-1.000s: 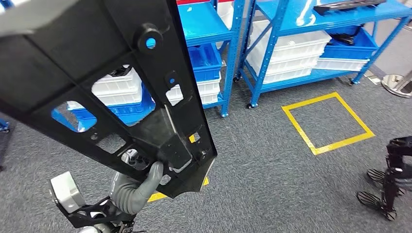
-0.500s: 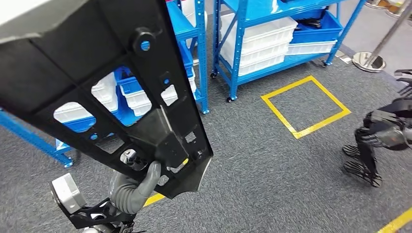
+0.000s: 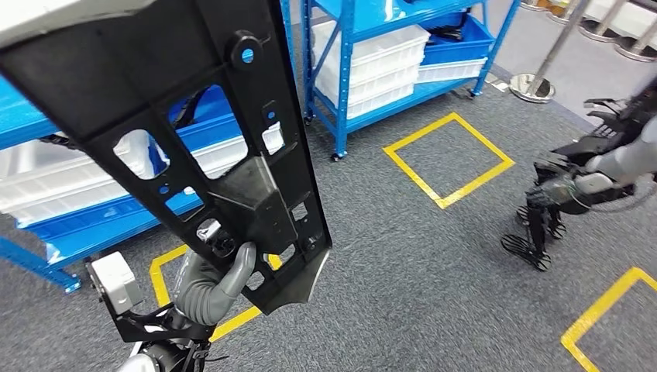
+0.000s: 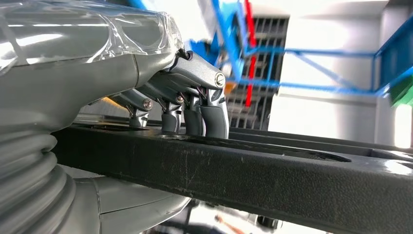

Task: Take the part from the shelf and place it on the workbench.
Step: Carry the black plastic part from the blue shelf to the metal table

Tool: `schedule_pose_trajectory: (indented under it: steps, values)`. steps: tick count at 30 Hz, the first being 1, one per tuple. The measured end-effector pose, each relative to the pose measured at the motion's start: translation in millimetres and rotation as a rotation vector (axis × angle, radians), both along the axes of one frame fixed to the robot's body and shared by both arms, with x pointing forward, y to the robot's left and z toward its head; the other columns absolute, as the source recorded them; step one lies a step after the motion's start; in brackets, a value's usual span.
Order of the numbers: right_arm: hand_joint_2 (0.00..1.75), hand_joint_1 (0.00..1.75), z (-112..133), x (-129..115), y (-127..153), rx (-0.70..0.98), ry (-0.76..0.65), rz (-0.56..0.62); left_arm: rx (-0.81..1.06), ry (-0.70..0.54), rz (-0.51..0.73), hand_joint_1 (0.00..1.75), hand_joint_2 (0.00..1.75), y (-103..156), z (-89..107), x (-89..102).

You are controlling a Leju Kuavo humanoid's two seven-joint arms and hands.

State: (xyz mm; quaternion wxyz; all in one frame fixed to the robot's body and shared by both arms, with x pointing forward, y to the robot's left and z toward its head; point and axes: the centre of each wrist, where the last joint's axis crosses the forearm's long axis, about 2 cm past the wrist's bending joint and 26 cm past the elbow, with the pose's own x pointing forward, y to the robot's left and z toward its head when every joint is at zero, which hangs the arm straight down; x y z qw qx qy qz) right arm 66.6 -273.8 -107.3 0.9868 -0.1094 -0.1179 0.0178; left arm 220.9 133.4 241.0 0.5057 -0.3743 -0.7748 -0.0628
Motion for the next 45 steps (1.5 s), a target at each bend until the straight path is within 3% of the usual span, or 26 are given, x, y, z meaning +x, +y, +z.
schedule_pose_trajectory:
  steps: [17,30,41,45]
  values:
    - [0.00,0.00,0.3,0.1,7.9,0.030,0.017,-0.040,0.015,0.043,-0.005,1.75,1.75,-4.7,-2.5,-2.7]
    - [0.00,0.00,0.0,-1.1,6.4,0.031,-0.125,-0.103,0.013,0.020,-0.003,1.75,1.75,-3.9,-3.1,-2.9]
    - [0.00,0.00,-0.1,0.4,-4.6,0.011,-0.057,-0.227,0.014,-0.001,-0.032,1.75,1.75,-4.4,-1.7,-2.4]
    - [0.00,0.00,-0.3,0.7,-6.3,0.050,-0.101,-0.254,0.007,-0.006,-0.037,1.75,1.75,-4.1,-1.2,-1.8]
